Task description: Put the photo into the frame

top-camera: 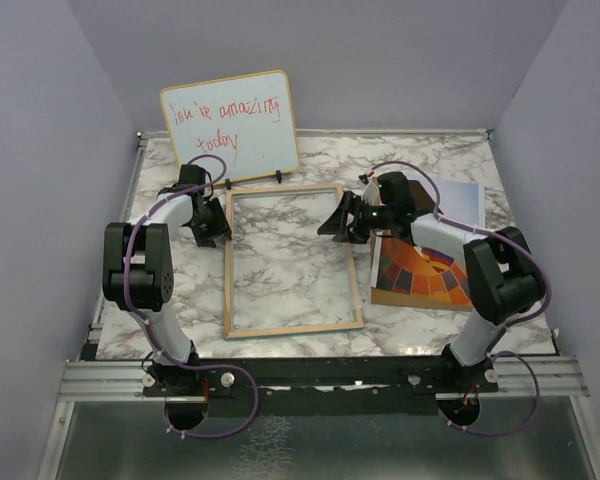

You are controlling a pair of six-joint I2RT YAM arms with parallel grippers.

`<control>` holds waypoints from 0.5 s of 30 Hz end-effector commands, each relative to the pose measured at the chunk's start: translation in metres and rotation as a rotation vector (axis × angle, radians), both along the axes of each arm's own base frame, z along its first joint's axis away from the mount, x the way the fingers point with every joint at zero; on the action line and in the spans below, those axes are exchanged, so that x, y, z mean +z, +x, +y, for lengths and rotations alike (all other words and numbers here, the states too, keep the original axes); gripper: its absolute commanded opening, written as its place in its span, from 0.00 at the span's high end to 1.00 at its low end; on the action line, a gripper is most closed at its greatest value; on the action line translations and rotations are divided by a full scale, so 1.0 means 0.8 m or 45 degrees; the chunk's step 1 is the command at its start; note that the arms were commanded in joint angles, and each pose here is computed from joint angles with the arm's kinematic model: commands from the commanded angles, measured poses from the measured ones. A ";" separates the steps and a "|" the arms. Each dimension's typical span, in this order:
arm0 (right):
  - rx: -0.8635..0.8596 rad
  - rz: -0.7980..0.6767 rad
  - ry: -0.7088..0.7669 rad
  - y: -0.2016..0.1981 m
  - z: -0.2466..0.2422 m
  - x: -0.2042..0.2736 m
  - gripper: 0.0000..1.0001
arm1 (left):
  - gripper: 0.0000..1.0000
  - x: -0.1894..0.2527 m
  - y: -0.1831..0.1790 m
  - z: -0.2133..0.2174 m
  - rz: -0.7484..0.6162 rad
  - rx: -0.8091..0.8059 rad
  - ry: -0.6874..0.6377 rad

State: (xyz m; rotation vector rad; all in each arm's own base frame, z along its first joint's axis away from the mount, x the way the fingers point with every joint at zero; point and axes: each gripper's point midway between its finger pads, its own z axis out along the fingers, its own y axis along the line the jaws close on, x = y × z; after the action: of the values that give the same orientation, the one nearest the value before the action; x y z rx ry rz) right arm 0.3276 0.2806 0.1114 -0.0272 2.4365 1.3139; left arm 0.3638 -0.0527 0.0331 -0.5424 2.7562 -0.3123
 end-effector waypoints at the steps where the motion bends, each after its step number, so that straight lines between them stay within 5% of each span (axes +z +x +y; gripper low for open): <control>1: 0.081 -0.069 0.134 0.013 0.016 0.014 0.34 | 0.50 -0.018 -0.001 0.003 0.037 -0.021 0.029; 12: 0.094 0.053 0.209 -0.007 0.017 0.003 0.93 | 0.51 0.001 0.005 0.009 -0.017 0.014 0.039; 15: 0.078 0.069 0.222 -0.013 0.015 0.000 0.99 | 0.55 0.013 0.010 0.015 -0.072 0.060 0.045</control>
State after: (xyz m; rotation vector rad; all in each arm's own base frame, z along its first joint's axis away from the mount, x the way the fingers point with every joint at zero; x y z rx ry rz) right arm 0.3264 0.2935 0.1082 -0.0251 2.3945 1.5142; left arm 0.3649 -0.0532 0.0338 -0.5443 2.7520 -0.3197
